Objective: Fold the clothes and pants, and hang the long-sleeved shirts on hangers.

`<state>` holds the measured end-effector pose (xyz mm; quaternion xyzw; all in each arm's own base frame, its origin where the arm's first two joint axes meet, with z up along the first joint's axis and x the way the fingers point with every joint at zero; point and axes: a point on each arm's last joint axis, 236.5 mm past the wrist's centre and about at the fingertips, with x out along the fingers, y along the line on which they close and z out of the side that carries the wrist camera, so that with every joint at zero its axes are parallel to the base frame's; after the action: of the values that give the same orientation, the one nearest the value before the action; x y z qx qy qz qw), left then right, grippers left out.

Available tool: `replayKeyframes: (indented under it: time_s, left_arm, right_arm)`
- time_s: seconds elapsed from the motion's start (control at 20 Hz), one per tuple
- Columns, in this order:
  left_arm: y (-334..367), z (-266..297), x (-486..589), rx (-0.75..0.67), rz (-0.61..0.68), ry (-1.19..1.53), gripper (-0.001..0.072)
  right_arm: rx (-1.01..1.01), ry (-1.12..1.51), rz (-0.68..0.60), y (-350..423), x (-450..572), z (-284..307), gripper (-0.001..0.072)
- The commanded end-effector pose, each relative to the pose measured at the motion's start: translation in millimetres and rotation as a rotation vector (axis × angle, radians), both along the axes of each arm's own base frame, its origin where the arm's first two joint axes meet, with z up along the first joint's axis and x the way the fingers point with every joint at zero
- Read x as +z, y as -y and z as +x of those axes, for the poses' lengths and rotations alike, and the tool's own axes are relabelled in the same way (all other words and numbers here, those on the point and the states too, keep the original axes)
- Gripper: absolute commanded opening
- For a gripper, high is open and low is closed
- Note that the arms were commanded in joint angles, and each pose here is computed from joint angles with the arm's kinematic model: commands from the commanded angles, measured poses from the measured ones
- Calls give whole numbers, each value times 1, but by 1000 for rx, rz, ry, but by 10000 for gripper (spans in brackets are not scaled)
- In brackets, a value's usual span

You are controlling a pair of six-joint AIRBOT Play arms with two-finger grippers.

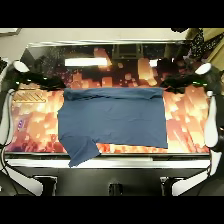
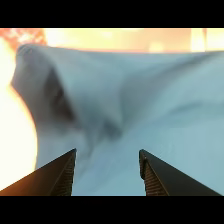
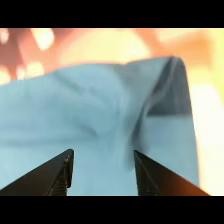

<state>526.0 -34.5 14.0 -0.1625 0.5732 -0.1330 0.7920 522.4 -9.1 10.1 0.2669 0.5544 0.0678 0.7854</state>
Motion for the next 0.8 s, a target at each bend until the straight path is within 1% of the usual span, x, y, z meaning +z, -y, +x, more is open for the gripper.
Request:
replayKeyframes:
  time_s: [0.0, 0.2, 0.3, 0.4, 0.55, 0.65, 0.75]
  left_arm:
    - [-43, -39, 40, 55, -10, -47, 455]
    - [-74, -103, 40, 192, -21, -70, 455]
    - [-74, -142, 22, 258, -39, -100, 455]
    - [-62, -175, 7, 313, -87, -110, 456]
    - [-45, -214, -9, 349, -124, -128, 455]
    - [-37, -231, -13, 344, -129, -141, 456]
    - [-33, -238, -12, 341, -127, -135, 455]
  right_arm:
    - [68, -32, 10, 35, 29, -57, 407]
    - [-46, -156, 71, 50, 5, -162, 415]
    - [-97, -228, 77, 41, -25, -216, 415]
    - [-107, -282, 84, 21, -54, -257, 416]
    - [-91, -361, 149, -10, -90, -299, 418]
    - [-77, -390, 152, -16, -105, -315, 418]
    - [-82, -392, 128, -12, -110, -317, 417]
